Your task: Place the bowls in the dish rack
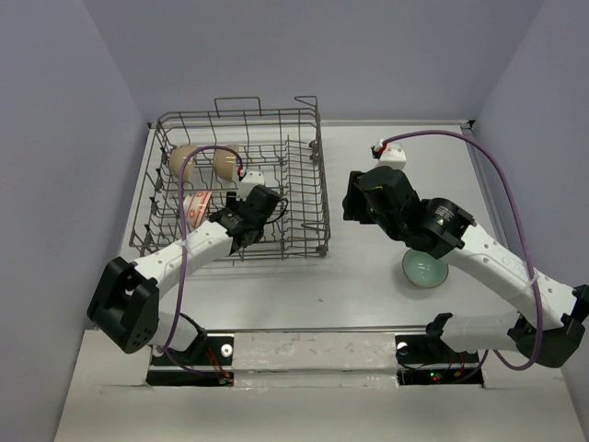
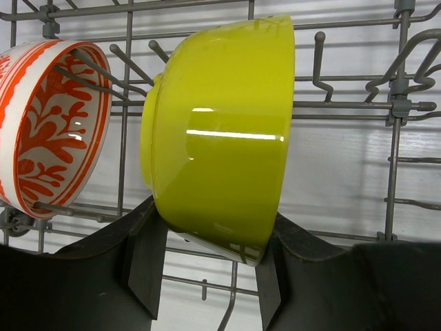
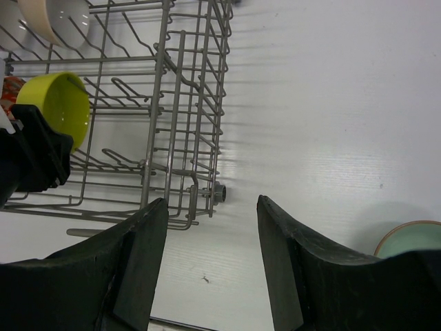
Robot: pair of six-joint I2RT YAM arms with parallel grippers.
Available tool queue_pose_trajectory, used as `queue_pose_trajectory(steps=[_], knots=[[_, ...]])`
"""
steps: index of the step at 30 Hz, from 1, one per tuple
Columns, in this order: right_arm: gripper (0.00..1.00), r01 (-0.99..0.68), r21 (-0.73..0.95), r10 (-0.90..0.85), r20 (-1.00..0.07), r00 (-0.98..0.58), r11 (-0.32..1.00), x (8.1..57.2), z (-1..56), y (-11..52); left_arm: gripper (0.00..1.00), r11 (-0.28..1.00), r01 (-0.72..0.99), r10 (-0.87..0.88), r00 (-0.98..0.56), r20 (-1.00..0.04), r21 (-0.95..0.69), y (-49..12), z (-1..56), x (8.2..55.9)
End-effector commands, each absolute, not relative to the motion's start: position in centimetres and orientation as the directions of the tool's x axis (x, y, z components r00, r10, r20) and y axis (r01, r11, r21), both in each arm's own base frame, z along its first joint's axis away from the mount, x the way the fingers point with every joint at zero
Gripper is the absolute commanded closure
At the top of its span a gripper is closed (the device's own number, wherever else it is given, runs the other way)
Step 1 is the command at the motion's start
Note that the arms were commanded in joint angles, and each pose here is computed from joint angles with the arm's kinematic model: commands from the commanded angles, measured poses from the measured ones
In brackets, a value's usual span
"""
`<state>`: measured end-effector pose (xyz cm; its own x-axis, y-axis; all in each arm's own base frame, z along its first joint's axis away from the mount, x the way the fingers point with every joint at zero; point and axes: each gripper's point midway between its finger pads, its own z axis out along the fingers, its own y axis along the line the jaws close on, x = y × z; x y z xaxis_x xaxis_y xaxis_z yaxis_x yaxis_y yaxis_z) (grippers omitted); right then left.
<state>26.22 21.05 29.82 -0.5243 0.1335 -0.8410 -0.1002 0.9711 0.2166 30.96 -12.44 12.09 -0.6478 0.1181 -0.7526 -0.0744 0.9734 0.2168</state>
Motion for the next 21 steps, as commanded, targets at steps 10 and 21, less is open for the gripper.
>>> queue_pose_trajectory(steps=[10,21], knots=[[0.4,-0.119,0.243,0.155,-0.855,-0.495,0.963,26.5,31.9,21.5,0.38,0.998,0.068,0.033,-0.678,-0.734,-0.018,-17.4,14.6,29.2],[0.4,-0.13,0.243,0.149,-0.854,-0.499,0.961,26.7,32.0,22.0,0.35,0.997,0.068,0.028,-0.65,-0.76,-0.021,-17.0,16.7,29.1]])
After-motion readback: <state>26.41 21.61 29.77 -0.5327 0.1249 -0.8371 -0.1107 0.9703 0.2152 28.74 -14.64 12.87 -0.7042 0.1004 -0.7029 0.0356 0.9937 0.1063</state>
